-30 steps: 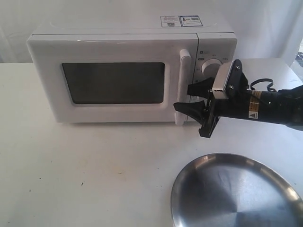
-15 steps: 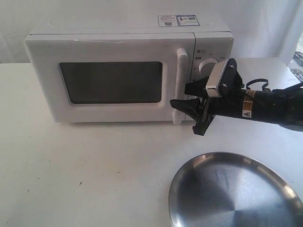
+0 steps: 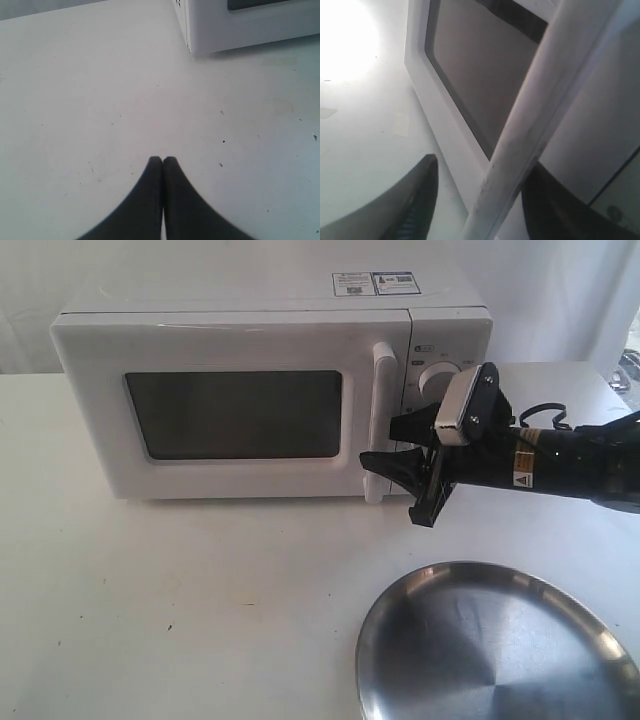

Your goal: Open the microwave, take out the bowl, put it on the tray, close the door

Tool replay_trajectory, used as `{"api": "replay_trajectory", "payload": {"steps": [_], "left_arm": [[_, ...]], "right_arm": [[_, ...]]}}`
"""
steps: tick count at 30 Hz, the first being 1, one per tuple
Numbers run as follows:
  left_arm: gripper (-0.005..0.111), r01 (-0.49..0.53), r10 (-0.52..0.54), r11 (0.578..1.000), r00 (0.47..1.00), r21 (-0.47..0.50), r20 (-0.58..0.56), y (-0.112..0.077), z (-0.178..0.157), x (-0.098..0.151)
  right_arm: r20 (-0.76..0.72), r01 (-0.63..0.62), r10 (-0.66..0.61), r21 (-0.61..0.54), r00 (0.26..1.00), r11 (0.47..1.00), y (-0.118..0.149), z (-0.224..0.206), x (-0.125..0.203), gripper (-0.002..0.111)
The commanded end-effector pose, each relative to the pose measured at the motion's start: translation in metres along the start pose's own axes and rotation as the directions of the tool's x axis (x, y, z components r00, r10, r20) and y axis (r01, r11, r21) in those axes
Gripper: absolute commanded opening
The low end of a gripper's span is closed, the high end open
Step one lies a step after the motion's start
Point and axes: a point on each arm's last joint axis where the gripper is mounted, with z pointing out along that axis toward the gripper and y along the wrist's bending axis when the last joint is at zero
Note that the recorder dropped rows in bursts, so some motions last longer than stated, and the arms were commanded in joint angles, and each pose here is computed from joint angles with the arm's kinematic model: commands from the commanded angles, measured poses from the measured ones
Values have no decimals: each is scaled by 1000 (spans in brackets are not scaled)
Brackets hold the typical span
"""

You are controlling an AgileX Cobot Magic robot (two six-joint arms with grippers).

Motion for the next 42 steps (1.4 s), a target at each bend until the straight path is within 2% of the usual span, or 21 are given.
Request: {"api": "replay_trajectory", "payload": {"steps": [1, 6, 17, 18, 19, 20, 21, 22, 23, 25, 26, 28, 31, 33, 37, 39, 42], "left_arm": [[0, 5, -5, 1000, 1000, 5, 7, 0, 0, -1], [0, 5, -5, 1000, 1000, 5, 7, 0, 0, -1], [0, 5, -5, 1000, 1000, 5, 7, 0, 0, -1], [0, 5, -5, 1000, 1000, 5, 7, 0, 0, -1], [0, 5, -5, 1000, 1000, 5, 7, 0, 0, -1], [0, 5, -5, 1000, 1000, 5, 7, 0, 0, -1], [0, 5, -5, 1000, 1000, 5, 7, 0, 0, -1], [0, 5, -5, 1000, 1000, 5, 7, 0, 0, -1], [0, 5, -5, 1000, 1000, 5, 7, 0, 0, -1], [0, 5, -5, 1000, 1000, 5, 7, 0, 0, -1], [0, 5, -5, 1000, 1000, 5, 7, 0, 0, -1], [0, 5, -5, 1000, 1000, 5, 7, 0, 0, -1], [0, 5, -5, 1000, 1000, 5, 7, 0, 0, -1], [0, 5, -5, 1000, 1000, 5, 7, 0, 0, -1], [0, 5, -5, 1000, 1000, 5, 7, 0, 0, -1], [0, 5, -5, 1000, 1000, 5, 7, 0, 0, -1], [0, 5, -5, 1000, 1000, 5, 7, 0, 0, -1]], "right_arm": [[200, 318, -279, -197, 939, 927, 18, 17, -42, 0], [218, 351, -311, -179, 925, 919, 18, 9, -61, 0], [230, 370, -327, -178, 917, 912, 20, 0, -82, 0], [166, 371, -347, -149, 923, 916, 15, 1, -80, 0], [-16, 360, -361, -53, 933, 932, 2, 1, -72, 0], [-88, 349, -349, -16, 933, 937, -4, -1, -69, 0], [-245, 319, -296, 60, 923, 946, -14, -4, -59, 0], [-294, 310, -274, 84, 916, 947, -17, -6, -56, 0], [-378, 325, -275, 75, 884, 943, -18, -10, -50, 0], [-407, 341, -325, -35, 854, 939, -11, -17, -47, 0], [-412, 297, -285, -38, 865, 954, -10, -23, -50, 0], [-418, 241, -210, 22, 884, 970, -13, -36, -53, 0], [-421, 239, -185, 79, 888, 968, -15, -56, -61, 0], [-369, 236, -192, 77, 909, 969, -10, -73, -73, 0], [-160, 230, -235, -47, 959, 972, 8, -91, -101, 0], [-25, 269, -275, -138, 961, 953, 21, -99, -117, 0], [11, 328, -329, -137, 944, 935, 28, -106, -132, 0]]}}
